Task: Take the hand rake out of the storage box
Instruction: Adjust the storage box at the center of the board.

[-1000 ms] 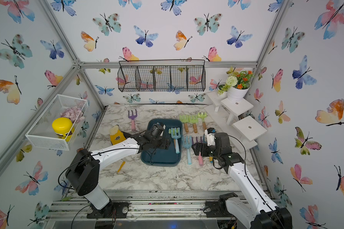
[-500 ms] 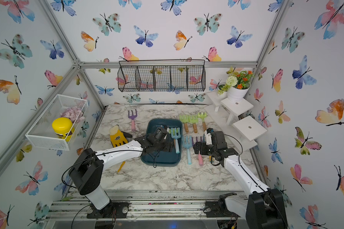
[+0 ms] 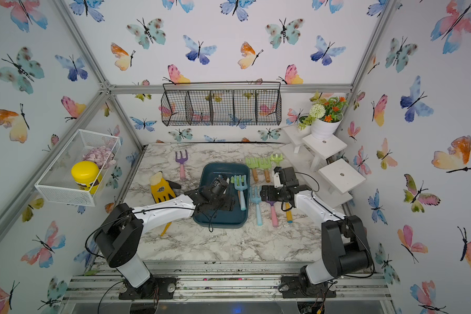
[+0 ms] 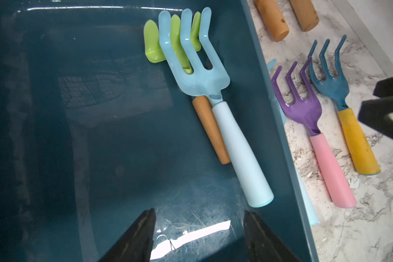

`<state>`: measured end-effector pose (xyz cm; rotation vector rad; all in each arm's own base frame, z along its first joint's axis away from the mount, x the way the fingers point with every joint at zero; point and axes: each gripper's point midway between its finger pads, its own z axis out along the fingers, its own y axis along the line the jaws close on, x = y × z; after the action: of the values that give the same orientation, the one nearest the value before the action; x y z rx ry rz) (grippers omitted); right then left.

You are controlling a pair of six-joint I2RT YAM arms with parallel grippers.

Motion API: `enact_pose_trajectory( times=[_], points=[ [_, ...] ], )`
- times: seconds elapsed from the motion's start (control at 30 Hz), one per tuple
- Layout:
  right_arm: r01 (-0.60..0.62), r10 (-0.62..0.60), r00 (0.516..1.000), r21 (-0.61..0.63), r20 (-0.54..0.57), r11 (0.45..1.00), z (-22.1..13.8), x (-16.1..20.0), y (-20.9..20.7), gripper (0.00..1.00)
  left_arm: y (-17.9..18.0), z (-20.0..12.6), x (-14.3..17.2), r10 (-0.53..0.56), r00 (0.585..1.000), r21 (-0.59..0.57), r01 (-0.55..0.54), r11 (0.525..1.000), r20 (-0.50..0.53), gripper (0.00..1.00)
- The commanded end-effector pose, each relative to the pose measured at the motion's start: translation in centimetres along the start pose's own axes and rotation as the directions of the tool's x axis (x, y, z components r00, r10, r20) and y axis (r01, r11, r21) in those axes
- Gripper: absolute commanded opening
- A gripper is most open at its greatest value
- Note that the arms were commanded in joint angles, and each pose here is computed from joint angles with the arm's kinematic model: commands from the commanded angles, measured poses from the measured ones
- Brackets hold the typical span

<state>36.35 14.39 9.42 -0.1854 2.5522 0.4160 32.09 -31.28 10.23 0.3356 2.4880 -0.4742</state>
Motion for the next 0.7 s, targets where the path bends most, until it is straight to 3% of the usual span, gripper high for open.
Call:
enact_pose_trajectory(
  times=[0.0,0.67],
  points=[
    [0.041,-0.041,0.999,0.044,-0.006,0.998,1.0,-0.7,-0.2,0.99,-0.3,-1.6,-1.3,-0.007,0.999,0.005,0.007,1.0,0.053,0.67],
    [0.117,-0.115,0.993,0.049,-0.038,0.992,4.7,-2.8,2.1,0.99,0.1,-2.1,-1.2,0.0,0.999,-0.013,0.001,1.0,0.053,0.66]
  ],
)
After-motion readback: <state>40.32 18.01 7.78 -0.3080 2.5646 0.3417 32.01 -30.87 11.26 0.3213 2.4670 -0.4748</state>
